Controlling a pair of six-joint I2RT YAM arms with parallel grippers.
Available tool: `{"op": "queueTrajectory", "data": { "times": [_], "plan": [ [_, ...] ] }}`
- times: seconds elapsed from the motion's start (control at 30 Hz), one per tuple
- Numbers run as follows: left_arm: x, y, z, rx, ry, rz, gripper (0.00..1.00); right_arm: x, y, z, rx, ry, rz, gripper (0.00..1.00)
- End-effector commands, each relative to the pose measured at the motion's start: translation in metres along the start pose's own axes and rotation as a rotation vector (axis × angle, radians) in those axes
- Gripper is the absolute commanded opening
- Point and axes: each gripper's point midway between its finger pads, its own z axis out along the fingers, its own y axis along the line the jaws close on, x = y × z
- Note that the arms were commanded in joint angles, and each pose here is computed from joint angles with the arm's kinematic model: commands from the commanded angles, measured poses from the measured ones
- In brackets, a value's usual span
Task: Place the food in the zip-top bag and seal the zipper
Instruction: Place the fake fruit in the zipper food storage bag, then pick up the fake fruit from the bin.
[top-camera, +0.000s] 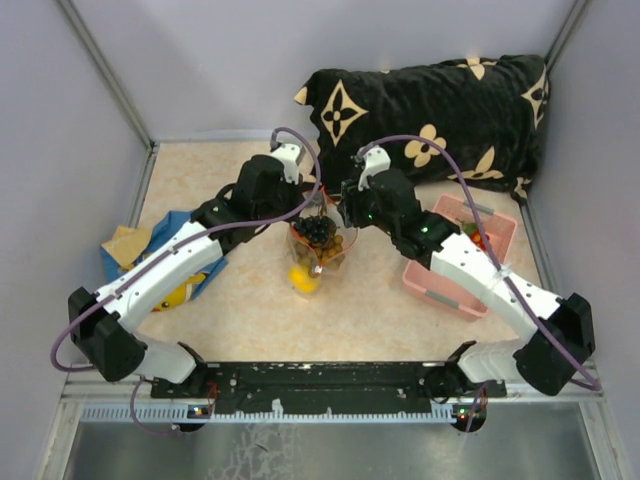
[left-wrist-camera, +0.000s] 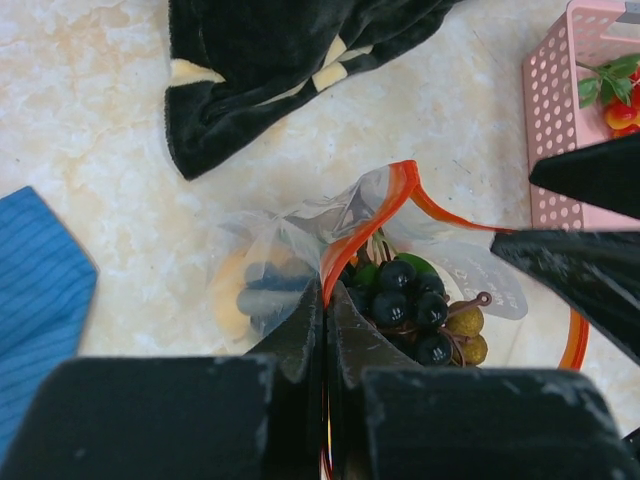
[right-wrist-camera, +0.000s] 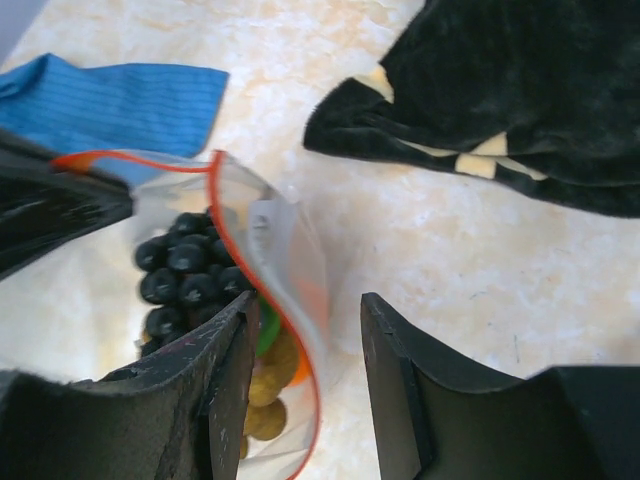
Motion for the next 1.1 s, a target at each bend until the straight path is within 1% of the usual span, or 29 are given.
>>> {"op": "queueTrajectory", "data": {
  "times": [0.0,0.1,0.2,0.23,0.33,0.37,0.47,0.57,0.87,0.9,0.93,1.07],
  "plan": [
    [-0.023,-0.003,-0.013,0.028,-0.088,-0.01,0.0,0.004,-0.017,0.008,0.03,0.007,-0.016,0.45],
    [-0.022,-0.002,-0.013,0.026,-0.088,-0.008,0.0,0.01,-0.011,0.011,-0.006,0.029,-0.02,0.4],
    [-0.021,-0.002,-0.012,0.025,-0.086,-0.012,0.0,0.011,-0.008,0.013,-0.022,0.048,-0.033,0.32],
    [-0.021,-0.002,-0.012,0.025,-0.087,-0.013,0.0,0.011,-0.007,0.012,-0.029,0.054,-0.039,0.26],
    [-0.019,0.001,-0.012,0.011,-0.086,-0.012,0.0,0.0,-0.003,0.007,-0.04,0.051,-0.045,0.02],
    [-0.018,0.004,-0.011,-0.002,-0.081,-0.013,0.0,-0.007,-0.001,0.003,-0.046,0.042,-0.046,0.0],
    [-0.01,0.017,-0.008,-0.064,-0.062,-0.017,0.0,-0.031,0.012,-0.012,-0.109,-0.003,-0.031,0.0],
    [-0.007,0.02,-0.009,-0.077,-0.049,-0.028,0.0,-0.045,0.02,-0.024,-0.146,-0.047,-0.014,0.0],
    [-0.019,0.009,-0.021,-0.012,-0.084,-0.04,0.0,-0.024,0.01,-0.016,-0.089,0.029,0.007,0.0],
    [-0.018,0.008,-0.021,-0.005,-0.084,-0.042,0.0,-0.025,0.009,-0.018,-0.085,0.028,0.008,0.03],
    [-0.018,0.007,-0.022,0.0,-0.086,-0.042,0.0,-0.027,0.008,-0.021,-0.079,0.027,0.007,0.09],
    [-0.018,0.006,-0.023,0.013,-0.096,-0.042,0.0,-0.03,-0.008,-0.036,-0.006,0.039,0.0,0.25]
  ]
}}
